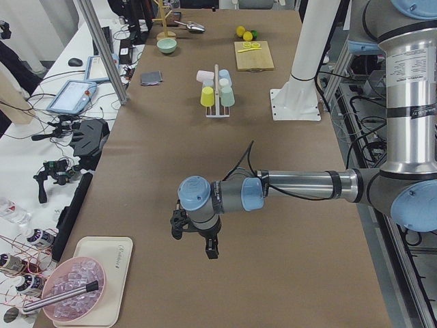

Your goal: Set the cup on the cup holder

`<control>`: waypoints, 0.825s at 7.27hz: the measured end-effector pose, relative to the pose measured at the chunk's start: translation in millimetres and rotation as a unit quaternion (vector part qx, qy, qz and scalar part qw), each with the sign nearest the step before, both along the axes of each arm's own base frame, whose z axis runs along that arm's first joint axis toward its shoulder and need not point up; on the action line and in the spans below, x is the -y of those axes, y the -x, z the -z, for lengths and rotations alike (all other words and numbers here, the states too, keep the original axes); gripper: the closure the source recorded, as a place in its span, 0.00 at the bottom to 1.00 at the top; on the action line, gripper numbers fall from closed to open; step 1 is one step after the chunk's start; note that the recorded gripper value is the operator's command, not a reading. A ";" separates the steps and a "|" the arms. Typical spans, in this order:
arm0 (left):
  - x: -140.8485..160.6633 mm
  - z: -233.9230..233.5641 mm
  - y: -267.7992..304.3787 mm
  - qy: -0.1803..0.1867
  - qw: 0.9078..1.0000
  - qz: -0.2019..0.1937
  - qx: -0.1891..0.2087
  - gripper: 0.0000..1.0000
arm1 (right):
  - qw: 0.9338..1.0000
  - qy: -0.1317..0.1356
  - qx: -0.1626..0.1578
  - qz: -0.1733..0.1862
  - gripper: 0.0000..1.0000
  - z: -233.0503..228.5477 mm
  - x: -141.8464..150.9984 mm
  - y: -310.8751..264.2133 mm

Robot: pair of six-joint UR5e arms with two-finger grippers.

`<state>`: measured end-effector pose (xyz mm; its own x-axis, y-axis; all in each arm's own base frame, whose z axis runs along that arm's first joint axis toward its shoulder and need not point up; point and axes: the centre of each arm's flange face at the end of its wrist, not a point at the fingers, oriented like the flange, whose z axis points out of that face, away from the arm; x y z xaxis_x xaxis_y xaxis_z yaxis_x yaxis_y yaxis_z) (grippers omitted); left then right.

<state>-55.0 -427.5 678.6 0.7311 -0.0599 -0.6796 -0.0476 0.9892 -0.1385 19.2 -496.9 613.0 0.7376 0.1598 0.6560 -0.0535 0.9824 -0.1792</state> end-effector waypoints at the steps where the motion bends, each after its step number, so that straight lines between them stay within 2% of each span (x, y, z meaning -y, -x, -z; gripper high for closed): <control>1: -0.1 -1.0 -2.3 -0.003 1.000 -0.007 -0.001 0.03 | 1.000 0.002 0.001 0.000 0.01 -1.3 -0.5 0.1; 6: 3.1 3.2 -6.2 -0.035 0.999 -0.033 -0.010 0.03 | 1.000 0.005 0.003 -0.001 0.01 -3.1 -0.8 0.5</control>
